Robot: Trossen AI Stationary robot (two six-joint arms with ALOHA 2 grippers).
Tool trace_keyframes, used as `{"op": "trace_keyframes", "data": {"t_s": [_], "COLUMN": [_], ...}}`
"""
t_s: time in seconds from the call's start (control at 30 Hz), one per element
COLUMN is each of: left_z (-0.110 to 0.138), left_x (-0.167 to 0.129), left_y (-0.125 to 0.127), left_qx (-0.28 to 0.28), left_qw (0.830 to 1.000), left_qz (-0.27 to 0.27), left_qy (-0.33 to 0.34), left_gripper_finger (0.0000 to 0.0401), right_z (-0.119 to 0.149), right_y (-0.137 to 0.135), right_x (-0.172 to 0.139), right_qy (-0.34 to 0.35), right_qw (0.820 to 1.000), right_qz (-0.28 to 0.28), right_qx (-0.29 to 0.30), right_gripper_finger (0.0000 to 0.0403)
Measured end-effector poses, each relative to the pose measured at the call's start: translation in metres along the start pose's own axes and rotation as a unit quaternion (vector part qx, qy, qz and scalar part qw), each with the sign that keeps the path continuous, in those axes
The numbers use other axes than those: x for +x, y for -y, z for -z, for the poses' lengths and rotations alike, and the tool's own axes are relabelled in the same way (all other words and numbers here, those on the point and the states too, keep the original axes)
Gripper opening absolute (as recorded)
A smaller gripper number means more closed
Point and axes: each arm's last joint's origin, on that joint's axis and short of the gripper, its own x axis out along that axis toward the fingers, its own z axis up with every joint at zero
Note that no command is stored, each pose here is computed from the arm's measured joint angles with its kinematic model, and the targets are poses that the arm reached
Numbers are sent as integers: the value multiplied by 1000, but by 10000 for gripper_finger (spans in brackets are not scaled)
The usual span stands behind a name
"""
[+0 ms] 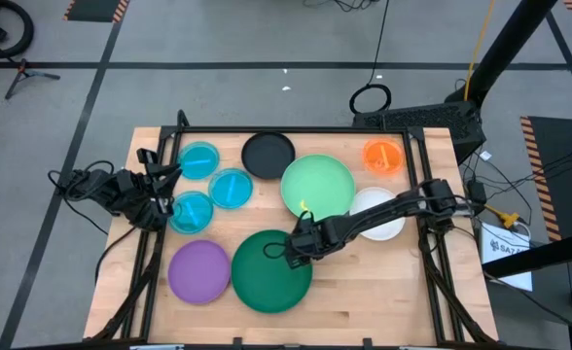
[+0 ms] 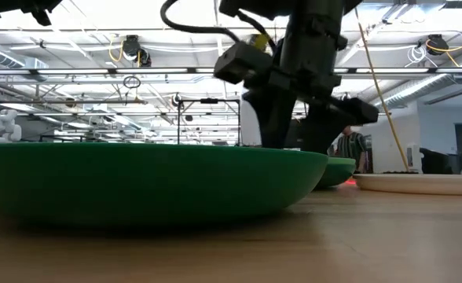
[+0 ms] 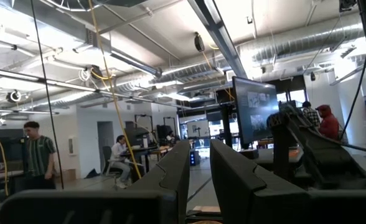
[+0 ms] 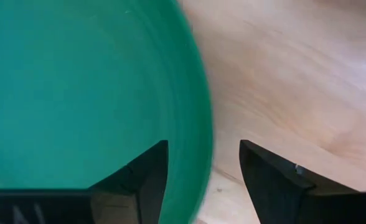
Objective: Stack plastic plates
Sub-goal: Stack the green plate on the light green plate
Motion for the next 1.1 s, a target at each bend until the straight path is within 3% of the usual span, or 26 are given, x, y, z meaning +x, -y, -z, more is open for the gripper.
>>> {"op": "trace_keyframes", "data": {"t_s": [0.4,1.1], "left_z": [0,0], "left_x": [0,0], "left_y": [0,0], "left_qx": [1,2], "left_qw": [1000,1000], "left_qz": [1,0], "left_qy": [-1,-1], "left_gripper_finger": [72,72], "right_z": [-1,-2], "right_y": [-1,-2], "right_x": [9,8], "right_qy": [0,1], "right_qw": [1000,1000], "right_qz": [1,-4], "right_qx": [-9,-17], "right_gripper_finger": [165,16]}}
